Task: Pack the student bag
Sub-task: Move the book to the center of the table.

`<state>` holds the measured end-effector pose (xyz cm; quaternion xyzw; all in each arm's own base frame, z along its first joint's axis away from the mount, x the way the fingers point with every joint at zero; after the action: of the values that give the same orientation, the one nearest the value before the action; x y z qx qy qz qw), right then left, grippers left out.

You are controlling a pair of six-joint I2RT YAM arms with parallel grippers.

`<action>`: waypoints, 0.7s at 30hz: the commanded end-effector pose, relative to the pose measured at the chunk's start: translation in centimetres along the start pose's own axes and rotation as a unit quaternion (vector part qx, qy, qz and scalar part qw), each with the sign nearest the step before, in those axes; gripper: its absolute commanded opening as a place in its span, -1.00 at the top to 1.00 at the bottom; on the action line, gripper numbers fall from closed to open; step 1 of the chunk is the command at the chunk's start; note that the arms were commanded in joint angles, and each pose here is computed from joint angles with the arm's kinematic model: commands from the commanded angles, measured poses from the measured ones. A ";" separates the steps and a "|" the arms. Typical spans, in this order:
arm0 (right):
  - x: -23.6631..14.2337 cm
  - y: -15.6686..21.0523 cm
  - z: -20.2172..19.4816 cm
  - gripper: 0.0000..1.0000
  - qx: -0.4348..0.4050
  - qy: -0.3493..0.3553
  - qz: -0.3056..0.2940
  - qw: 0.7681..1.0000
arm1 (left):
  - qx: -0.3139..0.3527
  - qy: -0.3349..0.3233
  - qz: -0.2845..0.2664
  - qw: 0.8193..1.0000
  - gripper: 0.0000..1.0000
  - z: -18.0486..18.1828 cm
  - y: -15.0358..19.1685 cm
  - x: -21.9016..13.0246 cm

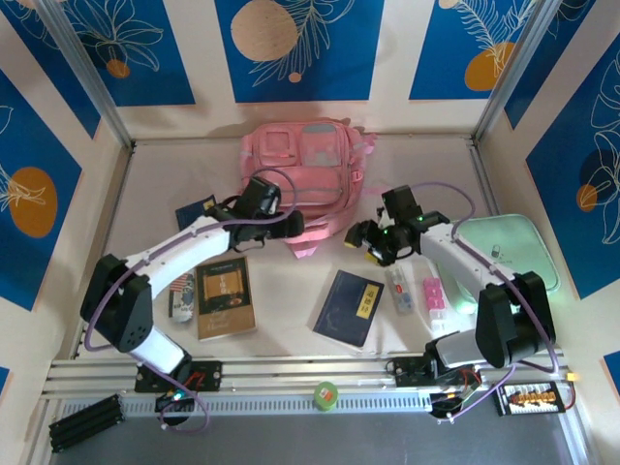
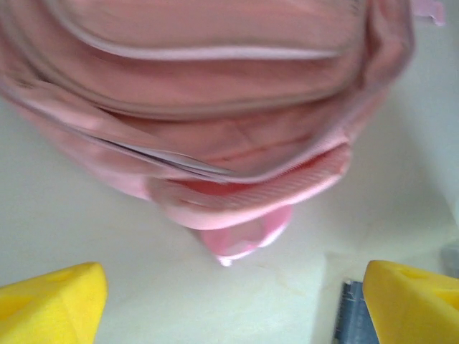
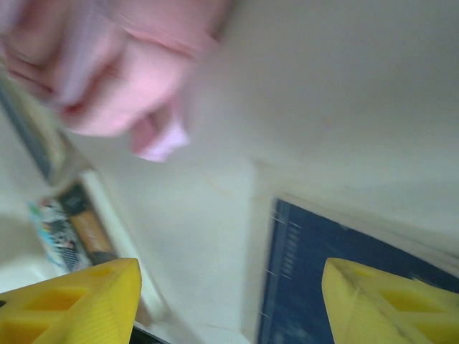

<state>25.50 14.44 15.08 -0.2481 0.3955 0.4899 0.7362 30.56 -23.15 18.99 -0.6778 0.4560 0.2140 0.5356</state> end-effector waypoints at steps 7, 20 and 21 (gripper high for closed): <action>3.8 2.9 -1.1 -0.35 0.010 0.017 0.083 0.996 | 0.016 0.007 0.013 1.000 -0.99 -1.7 0.2 2.7; 7.5 0.3 -3.3 -0.26 0.001 0.099 0.050 0.994 | 0.023 -0.007 0.019 1.000 -0.99 -1.3 0.4 2.5; 7.9 -0.3 -2.9 -0.26 -0.003 0.097 0.043 0.994 | 0.022 -0.008 0.020 1.000 -0.99 -1.2 0.4 2.6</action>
<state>24.46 16.51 8.47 -0.2342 0.4759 0.5227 0.6674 31.22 -25.39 16.80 -0.6601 0.4710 0.2202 0.5421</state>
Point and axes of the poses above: each hand's point on the last joint's axis, 136 mm out from that joint toward the fingers, its own x axis out along the fingers, its own z axis along the line the jaws close on, y = z × x, the point moved 6 cm from there along -x, back along the fingers, and after that the axes turned 3 degrees about x, right-handed, at the moved point
